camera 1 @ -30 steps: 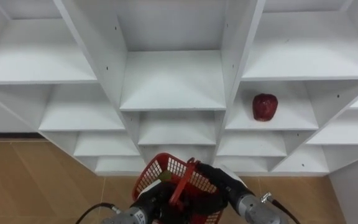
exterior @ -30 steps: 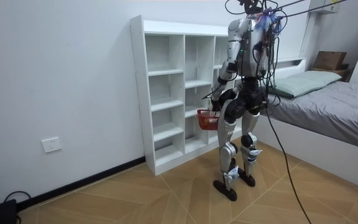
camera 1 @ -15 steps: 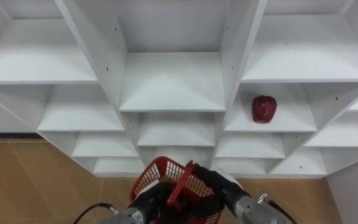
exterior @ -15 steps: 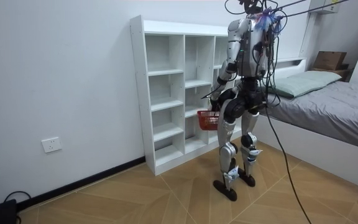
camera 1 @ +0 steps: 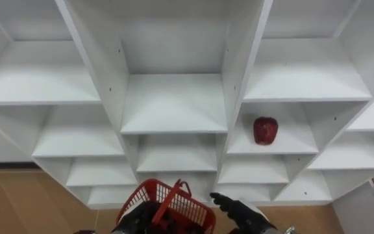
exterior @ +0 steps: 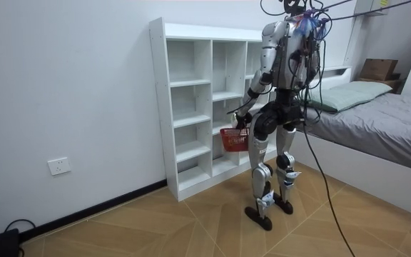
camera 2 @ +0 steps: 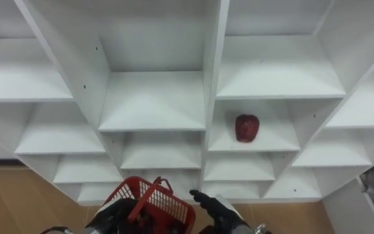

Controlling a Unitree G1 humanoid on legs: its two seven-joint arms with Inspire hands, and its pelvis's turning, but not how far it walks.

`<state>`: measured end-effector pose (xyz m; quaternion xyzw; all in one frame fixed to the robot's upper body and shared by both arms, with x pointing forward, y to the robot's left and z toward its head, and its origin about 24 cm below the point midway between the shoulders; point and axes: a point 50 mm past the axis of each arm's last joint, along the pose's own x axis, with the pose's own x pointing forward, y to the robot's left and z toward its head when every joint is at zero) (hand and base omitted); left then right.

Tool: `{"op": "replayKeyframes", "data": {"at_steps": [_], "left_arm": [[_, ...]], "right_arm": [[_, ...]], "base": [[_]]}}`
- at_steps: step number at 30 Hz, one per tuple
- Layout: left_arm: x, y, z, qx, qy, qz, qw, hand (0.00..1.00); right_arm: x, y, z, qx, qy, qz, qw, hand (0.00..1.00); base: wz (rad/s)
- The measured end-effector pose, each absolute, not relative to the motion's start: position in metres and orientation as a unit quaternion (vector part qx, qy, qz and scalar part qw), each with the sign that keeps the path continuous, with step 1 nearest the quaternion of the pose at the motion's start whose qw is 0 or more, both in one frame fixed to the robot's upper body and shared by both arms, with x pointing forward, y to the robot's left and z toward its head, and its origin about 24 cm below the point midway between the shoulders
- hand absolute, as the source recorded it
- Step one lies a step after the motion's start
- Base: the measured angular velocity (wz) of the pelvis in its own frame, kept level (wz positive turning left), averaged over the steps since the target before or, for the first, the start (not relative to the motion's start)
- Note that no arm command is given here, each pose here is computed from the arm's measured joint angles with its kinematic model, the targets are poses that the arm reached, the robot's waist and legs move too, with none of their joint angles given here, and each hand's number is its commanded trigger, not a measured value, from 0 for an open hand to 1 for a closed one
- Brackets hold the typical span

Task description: Collect fruits from the closet

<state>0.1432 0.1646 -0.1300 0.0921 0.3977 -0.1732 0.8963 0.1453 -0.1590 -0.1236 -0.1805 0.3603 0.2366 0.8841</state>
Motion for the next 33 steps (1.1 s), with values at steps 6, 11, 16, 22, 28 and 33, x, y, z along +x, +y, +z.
{"op": "replayKeyframes", "data": {"at_steps": [6,11,16,22,28,33], "left_arm": [[0.131,0.173,-0.137,0.089,0.421,-0.134,0.893,1.0],[0.12,0.185,-0.141,0.086,0.438,-0.104,0.889,1.0],[0.113,0.196,-0.143,0.08,0.448,-0.069,0.888,1.0],[0.097,0.204,-0.151,0.08,0.482,-0.043,0.872,1.0],[0.096,0.207,-0.152,0.072,0.483,-0.024,0.872,1.0],[0.094,0.209,-0.153,0.075,0.488,-0.015,0.869,1.0]], "right_arm": [[0.145,-0.168,-0.124,-0.185,0.363,0.208,0.889,0.0],[0.143,-0.182,-0.126,-0.148,0.379,0.151,0.901,0.0],[0.132,-0.192,-0.132,-0.11,0.402,0.106,0.903,0.0],[0.112,-0.198,-0.143,-0.111,0.441,0.09,0.886,0.0],[0.102,-0.209,-0.147,-0.113,0.461,0.05,0.879,0.0],[0.102,-0.212,-0.147,-0.118,0.457,0.019,0.881,0.0]], "base": [[-0.03],[-0.01],[-0.02],[-0.08],[-0.07],[-0.05]]}}
